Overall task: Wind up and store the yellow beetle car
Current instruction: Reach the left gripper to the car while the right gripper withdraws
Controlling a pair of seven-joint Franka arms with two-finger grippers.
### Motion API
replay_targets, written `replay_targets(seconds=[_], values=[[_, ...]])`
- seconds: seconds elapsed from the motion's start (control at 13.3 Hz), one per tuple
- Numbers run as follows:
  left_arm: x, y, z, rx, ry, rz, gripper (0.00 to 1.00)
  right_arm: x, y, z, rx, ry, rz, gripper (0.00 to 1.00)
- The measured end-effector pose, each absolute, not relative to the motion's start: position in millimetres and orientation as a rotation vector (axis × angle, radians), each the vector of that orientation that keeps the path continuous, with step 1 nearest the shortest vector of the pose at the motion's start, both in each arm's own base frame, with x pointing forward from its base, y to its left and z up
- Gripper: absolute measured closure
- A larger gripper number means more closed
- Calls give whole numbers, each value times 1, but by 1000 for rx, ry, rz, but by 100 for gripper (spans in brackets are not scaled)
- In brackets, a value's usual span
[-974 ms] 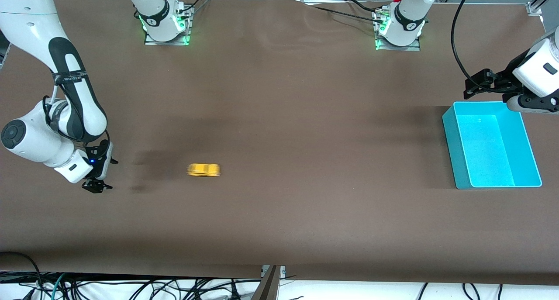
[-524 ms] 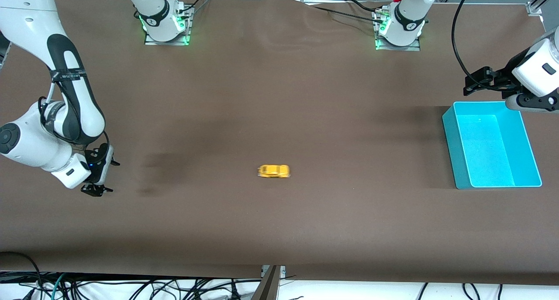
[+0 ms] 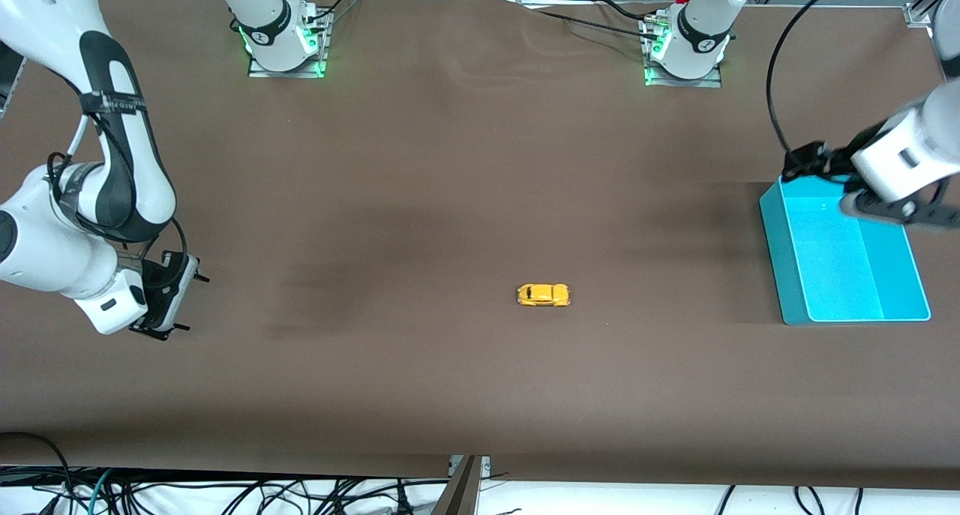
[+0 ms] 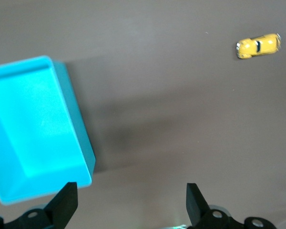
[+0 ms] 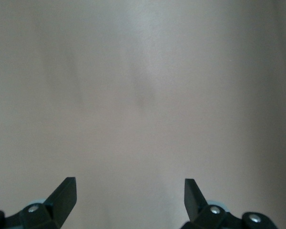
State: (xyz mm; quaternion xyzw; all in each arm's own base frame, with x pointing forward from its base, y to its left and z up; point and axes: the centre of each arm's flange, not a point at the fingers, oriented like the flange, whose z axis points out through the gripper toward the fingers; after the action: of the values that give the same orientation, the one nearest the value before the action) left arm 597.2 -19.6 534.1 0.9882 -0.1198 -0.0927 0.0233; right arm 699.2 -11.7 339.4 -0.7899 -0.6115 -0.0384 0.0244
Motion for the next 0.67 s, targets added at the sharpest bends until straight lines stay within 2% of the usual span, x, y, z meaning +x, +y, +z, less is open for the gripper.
replay_targets(seconds=[0.3, 0.67], values=[[642, -66, 443, 2932, -802, -251, 0, 689, 26, 395, -2646, -1671, -35, 0], [651, -232, 372, 2793, -1206, -104, 0, 668, 54, 444, -2855, -1240, 95, 0]])
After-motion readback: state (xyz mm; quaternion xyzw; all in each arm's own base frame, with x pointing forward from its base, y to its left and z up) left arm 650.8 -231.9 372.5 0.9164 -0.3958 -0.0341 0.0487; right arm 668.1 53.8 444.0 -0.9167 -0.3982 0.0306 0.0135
